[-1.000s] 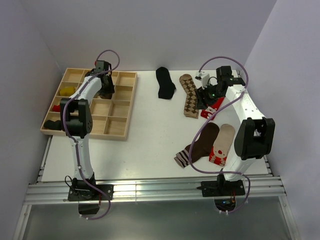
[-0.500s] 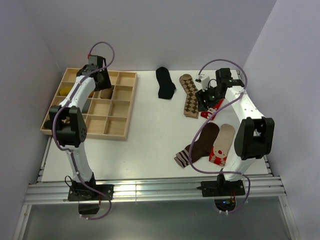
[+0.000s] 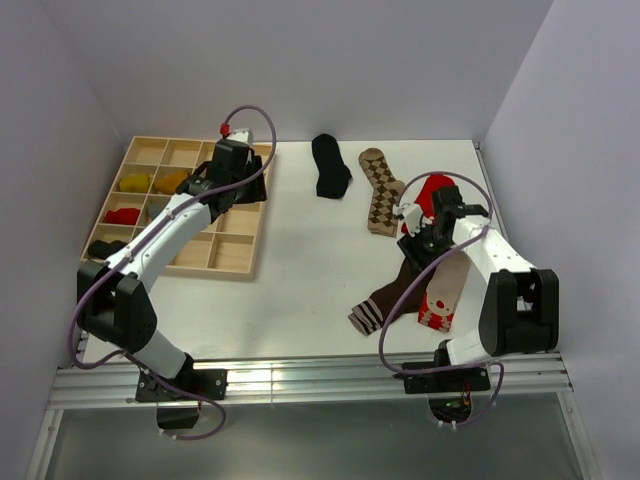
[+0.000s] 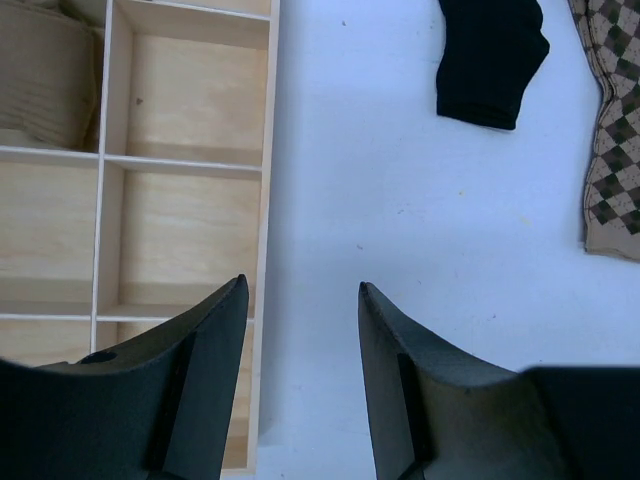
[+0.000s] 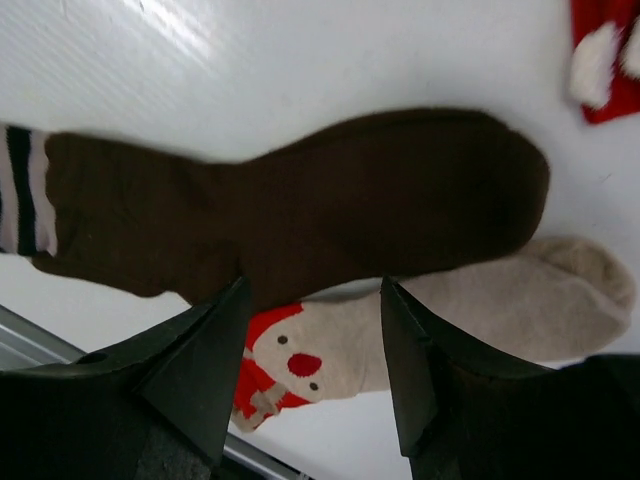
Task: Roll the socks
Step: Move the sock to the center of the board.
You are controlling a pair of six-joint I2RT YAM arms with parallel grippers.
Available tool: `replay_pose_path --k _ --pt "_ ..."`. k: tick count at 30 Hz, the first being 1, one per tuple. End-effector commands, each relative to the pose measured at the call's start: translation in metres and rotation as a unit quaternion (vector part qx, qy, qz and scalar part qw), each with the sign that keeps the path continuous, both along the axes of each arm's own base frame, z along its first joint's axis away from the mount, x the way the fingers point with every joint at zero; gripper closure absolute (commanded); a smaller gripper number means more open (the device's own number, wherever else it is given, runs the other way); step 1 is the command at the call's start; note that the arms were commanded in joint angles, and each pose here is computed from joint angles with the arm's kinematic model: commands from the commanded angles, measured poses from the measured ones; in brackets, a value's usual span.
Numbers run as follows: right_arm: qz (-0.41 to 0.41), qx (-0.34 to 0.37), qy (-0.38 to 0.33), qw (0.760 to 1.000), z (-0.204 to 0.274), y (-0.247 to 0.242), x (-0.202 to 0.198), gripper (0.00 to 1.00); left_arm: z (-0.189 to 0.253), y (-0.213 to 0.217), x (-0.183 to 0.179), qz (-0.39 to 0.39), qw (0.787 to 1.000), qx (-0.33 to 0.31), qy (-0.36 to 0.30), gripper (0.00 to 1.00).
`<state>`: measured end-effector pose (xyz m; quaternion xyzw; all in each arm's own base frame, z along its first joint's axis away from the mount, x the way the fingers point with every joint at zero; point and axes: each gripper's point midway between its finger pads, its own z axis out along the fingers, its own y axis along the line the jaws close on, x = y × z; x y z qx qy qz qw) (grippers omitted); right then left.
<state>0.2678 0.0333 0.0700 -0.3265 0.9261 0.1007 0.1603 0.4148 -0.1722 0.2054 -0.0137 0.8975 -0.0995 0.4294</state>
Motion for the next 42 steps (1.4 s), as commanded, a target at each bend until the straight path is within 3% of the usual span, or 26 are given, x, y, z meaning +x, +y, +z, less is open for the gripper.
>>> replay_pose_path --k 1,20,26,35,42 --pt "0.013 -0.035 -0.003 0.999 -0.005 -0.014 -0.014 0.38 0.032 -0.004 -0.002 0.007 0.998 -0.036 -0.048 0.47" --pt "0.120 -0.066 0.096 0.986 -0.062 0.042 -0.019 0.37 0.062 -0.001 -0.030 -0.009 0.997 -0.043 -0.071 0.47" --pt "0.196 -0.075 0.082 0.974 -0.060 0.095 -0.001 0.37 0.068 0.003 -0.036 -0.005 0.996 -0.041 -0.074 0.48" --pt "0.328 -0.095 -0.002 0.940 -0.047 0.173 0.066 0.37 0.073 0.008 -0.054 -0.001 0.995 -0.048 -0.083 0.47" --pt "0.333 -0.089 -0.024 0.939 -0.051 0.212 0.109 0.37 0.068 0.006 -0.061 -0.004 0.995 -0.049 -0.082 0.48"
